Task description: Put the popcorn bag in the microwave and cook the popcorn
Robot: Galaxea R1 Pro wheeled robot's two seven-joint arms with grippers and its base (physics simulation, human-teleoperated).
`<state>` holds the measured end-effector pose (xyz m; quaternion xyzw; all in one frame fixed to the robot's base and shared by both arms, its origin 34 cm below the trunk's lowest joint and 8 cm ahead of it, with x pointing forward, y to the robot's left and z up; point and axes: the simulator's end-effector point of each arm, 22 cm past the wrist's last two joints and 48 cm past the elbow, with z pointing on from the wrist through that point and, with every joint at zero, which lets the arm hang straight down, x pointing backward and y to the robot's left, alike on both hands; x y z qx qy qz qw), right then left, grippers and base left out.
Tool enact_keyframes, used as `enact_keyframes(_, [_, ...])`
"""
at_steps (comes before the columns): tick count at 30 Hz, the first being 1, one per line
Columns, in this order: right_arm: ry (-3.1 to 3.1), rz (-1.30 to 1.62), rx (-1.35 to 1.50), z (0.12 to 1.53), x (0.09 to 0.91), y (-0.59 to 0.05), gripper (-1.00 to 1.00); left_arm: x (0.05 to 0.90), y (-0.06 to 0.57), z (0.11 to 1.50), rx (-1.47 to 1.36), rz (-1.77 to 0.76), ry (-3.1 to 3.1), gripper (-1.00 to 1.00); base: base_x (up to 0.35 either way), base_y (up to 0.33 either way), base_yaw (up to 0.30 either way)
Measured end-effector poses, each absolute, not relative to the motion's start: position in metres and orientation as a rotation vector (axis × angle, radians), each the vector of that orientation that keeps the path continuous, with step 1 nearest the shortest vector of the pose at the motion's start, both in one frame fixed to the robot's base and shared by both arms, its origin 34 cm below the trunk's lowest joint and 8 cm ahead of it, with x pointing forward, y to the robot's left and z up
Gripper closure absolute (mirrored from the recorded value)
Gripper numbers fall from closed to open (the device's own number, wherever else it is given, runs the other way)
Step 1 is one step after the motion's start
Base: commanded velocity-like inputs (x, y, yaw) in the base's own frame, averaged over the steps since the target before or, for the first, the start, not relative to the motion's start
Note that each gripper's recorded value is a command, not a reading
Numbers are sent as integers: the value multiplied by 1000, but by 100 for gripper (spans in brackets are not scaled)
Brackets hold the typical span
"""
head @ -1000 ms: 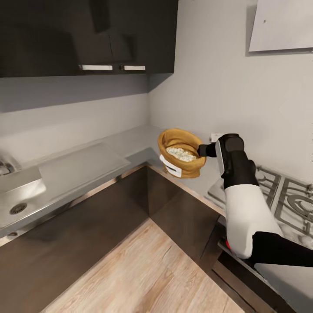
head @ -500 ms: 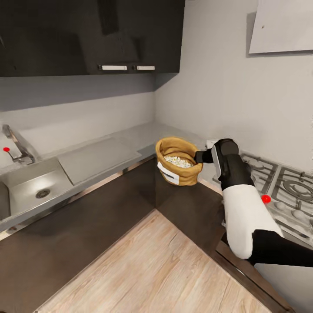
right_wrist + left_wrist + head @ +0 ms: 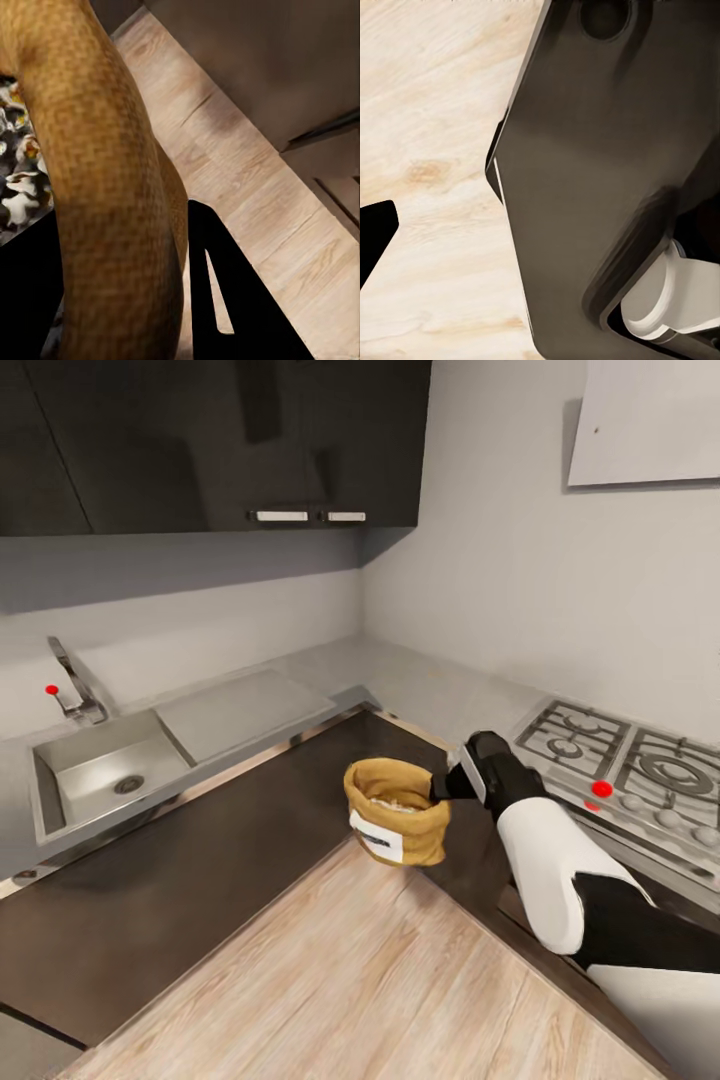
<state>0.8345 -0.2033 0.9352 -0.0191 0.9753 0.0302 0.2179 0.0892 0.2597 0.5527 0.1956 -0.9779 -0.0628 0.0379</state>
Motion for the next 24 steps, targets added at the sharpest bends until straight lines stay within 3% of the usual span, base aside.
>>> enact_keyframes(24, [2782, 213, -78, 902, 804, -196, 100, 99, 260, 552, 601, -186, -3026, -100, -1, 0, 0])
